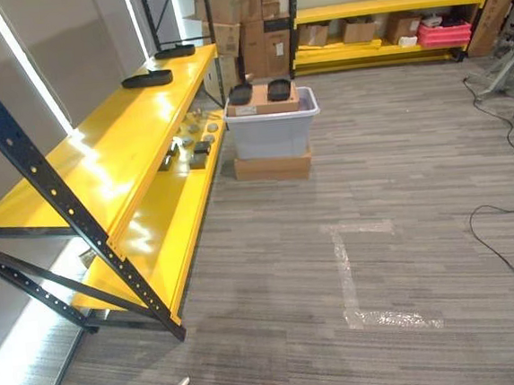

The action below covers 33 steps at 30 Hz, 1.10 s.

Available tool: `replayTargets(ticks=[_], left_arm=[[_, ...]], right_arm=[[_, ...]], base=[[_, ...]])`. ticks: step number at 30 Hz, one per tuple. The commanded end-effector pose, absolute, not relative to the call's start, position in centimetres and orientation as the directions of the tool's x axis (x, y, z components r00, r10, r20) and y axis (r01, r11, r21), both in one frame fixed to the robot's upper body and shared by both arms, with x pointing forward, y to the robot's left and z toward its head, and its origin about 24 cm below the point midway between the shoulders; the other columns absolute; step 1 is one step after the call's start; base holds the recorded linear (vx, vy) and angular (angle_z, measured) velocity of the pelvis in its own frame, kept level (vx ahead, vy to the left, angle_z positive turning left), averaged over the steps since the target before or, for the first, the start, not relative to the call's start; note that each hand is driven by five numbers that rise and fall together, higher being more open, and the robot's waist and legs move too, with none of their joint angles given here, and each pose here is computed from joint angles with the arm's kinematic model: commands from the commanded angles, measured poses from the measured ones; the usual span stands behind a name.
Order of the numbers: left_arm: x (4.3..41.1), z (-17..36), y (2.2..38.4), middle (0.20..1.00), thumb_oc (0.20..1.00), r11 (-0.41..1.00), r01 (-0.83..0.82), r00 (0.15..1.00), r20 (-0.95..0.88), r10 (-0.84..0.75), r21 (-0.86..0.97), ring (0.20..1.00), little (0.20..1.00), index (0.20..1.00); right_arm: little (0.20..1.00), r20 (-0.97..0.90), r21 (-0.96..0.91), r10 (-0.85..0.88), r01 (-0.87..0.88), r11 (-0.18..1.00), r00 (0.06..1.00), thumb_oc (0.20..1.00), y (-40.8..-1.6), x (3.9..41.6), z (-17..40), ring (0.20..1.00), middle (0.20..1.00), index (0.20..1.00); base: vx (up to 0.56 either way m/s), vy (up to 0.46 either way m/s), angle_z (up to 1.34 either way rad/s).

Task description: Move parts from the plastic box to the shelf.

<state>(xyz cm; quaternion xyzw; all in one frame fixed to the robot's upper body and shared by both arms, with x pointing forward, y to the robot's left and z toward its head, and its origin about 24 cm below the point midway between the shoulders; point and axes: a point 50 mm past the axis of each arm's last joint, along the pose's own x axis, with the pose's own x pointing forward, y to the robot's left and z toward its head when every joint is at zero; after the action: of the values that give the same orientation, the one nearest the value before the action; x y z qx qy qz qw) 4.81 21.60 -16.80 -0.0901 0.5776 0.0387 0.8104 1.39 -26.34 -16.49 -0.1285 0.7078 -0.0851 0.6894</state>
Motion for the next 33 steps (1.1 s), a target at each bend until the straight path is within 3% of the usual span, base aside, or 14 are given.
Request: replayTargets(ticks=[1,6,13,22,33], left_arm=[[7.0,-16.3,22.2,1.000,1.000,0.988,-0.131,0.385,-0.923,-0.023,-0.079,1.000,1.000,1.000],[7.1,-16.3,22.3,1.000,1.000,0.989,-0.144,0.402,-0.915,0.024,-0.037,1.000,1.000,1.000],[5.3,-16.8,23.0,1.000,1.000,0.976,-0.204,0.251,-0.960,0.128,0.076,1.000,1.000,1.000],[4.5,-17.1,22.8,1.000,1.000,0.957,-0.281,0.173,-0.976,0.130,0.078,1.000,1.000,1.000],[4.3,-17.1,22.9,1.000,1.000,0.962,-0.257,0.156,-0.978,0.140,0.097,1.000,1.000,1.000]], right_arm=[[1.000,-0.946,-0.317,-0.321,-0.073,0.946,-0.054,1.000,-26.5,1.4,-16.4,1.000,1.000,1.000],[1.000,-0.945,-0.317,-0.322,-0.077,0.945,-0.051,1.000,-26.5,1.4,-16.4,1.000,1.000,1.000],[1.000,-0.946,-0.312,-0.316,-0.069,0.948,-0.065,1.000,-26.1,1.1,-16.5,1.000,1.000,1.000],[1.000,-0.948,-0.304,-0.304,-0.016,0.952,-0.093,1.000,-25.8,0.6,-16.6,1.000,1.000,1.000],[1.000,-0.940,-0.329,-0.324,0.034,0.944,-0.102,1.000,-26.1,0.5,-16.5,1.000,1.000,1.000]], base=[[0.00,0.000,0.00],[0.00,0.000,0.00],[0.00,0.000,0.00],[0.00,0.000,0.00],[0.00,0.000,0.00]])
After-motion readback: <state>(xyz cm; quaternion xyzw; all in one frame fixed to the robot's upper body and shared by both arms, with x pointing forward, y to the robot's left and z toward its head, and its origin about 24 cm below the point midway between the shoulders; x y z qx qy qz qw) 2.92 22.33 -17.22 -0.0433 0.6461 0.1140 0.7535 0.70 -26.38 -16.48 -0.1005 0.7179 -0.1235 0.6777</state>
